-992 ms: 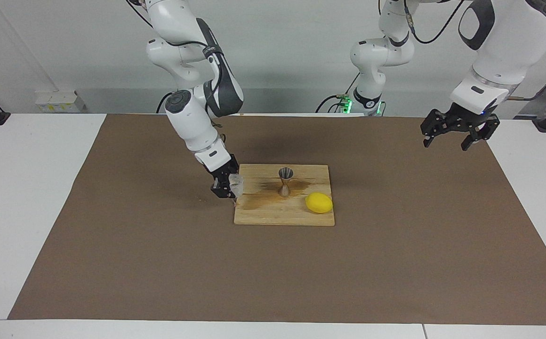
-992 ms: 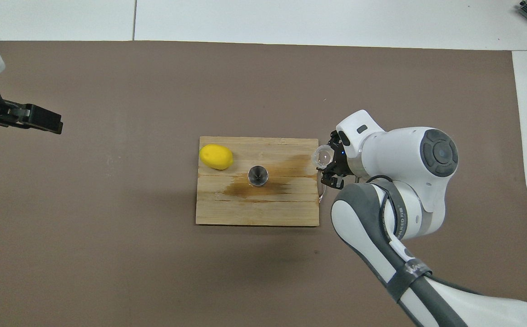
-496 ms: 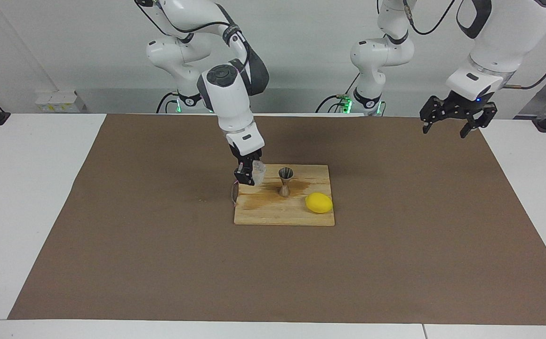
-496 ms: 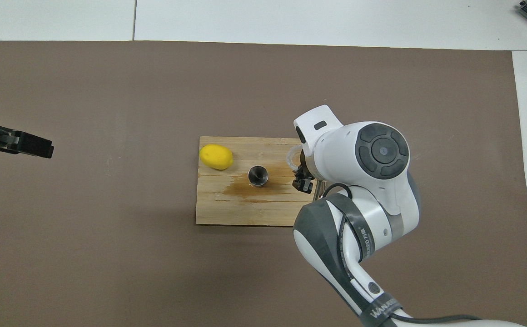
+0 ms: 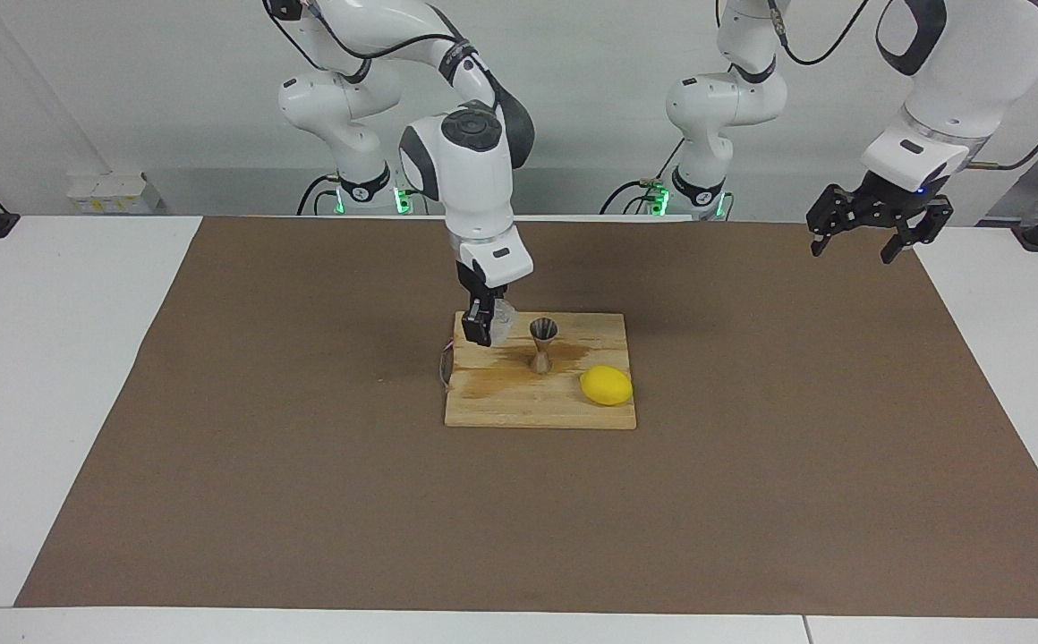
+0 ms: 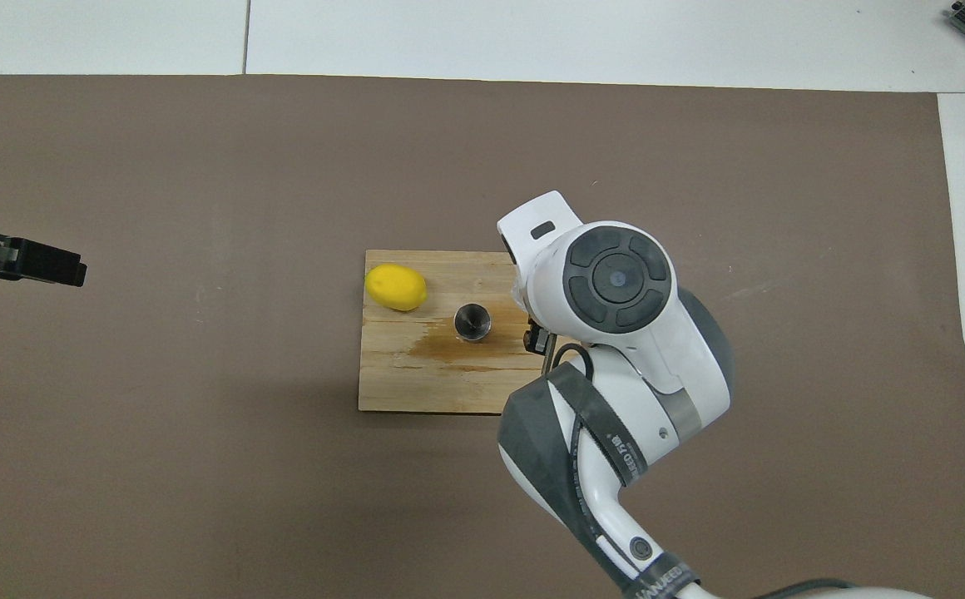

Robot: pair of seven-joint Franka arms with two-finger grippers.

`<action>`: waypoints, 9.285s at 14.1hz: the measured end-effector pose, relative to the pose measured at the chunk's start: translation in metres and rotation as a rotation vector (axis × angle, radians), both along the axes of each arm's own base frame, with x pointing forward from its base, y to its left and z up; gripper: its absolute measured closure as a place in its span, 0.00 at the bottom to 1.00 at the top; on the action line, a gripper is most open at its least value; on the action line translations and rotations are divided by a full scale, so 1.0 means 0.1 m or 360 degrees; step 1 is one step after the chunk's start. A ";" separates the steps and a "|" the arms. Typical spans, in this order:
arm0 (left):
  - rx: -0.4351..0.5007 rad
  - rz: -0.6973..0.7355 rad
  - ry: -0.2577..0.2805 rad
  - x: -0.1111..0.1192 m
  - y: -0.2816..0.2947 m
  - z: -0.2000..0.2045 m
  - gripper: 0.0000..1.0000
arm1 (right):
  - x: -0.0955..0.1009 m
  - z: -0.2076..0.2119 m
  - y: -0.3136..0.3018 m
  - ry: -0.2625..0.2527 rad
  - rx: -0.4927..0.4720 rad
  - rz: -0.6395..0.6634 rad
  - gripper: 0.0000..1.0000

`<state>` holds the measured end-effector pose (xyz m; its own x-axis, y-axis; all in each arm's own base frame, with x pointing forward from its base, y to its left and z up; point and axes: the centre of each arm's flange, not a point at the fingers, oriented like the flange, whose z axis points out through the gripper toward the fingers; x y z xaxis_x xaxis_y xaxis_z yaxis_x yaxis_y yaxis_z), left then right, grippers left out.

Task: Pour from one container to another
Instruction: 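Tilt the white cup with the right gripper over the steel cup, then carry the white cup with the right gripper back beside the board, then lower the white cup onto the table and open the right gripper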

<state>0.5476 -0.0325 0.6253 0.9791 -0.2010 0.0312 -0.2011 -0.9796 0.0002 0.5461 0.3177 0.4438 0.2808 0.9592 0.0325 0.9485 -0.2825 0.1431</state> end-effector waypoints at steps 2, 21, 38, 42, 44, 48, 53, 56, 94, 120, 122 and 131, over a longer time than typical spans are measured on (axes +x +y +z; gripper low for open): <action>-0.0004 -0.0005 0.0001 0.00 -0.01 0.00 0.00 | 0.01 -0.02 0.06 0.0003 -0.0044 0.0003 0.46; -0.0017 0.0002 0.0001 0.00 -0.07 0.00 0.00 | -0.20 -0.23 0.76 -0.0118 -0.0672 0.0314 0.46; -0.0045 0.0011 0.0003 0.00 -0.08 -0.01 0.00 | -0.35 -0.25 1.10 -0.0271 -0.0871 0.0468 0.46; -0.0054 0.0011 0.0002 0.00 -0.09 0.00 0.00 | -0.34 -0.29 1.11 -0.0305 -0.0915 0.0471 0.46; -0.0054 0.0011 0.0002 0.00 -0.09 0.00 0.00 | -0.36 -0.31 1.12 -0.0333 -0.0942 0.0467 0.46; -0.0055 0.0011 -0.0016 0.01 -0.09 0.01 0.00 | -0.38 -0.37 1.12 -0.0352 -0.0983 0.0484 0.46; -0.0057 0.0011 -0.0032 0.02 -0.09 0.02 0.00 | -0.52 -0.46 1.21 -0.0407 -0.1033 0.0500 0.46; -0.0057 0.0007 -0.0035 0.02 -0.10 0.02 0.00 | -0.53 -0.49 1.21 -0.0419 -0.1042 0.0516 0.46; -0.0060 0.0030 -0.0052 0.01 0.04 0.06 0.00 | 0.18 -0.40 -0.38 0.0188 -0.0108 0.0153 0.46; -0.0058 -0.0025 -0.0047 0.01 0.04 0.04 0.00 | -0.07 -1.47 -2.47 0.0030 0.0434 0.0525 0.46; -0.0059 -0.0028 -0.0045 0.01 0.04 0.04 0.00 | -0.09 -1.49 -2.48 0.0024 0.0427 0.0521 0.46; -0.0059 -0.0059 -0.0051 0.01 0.05 0.05 0.00 | -0.16 -1.61 -2.49 0.0029 0.0409 0.0509 0.46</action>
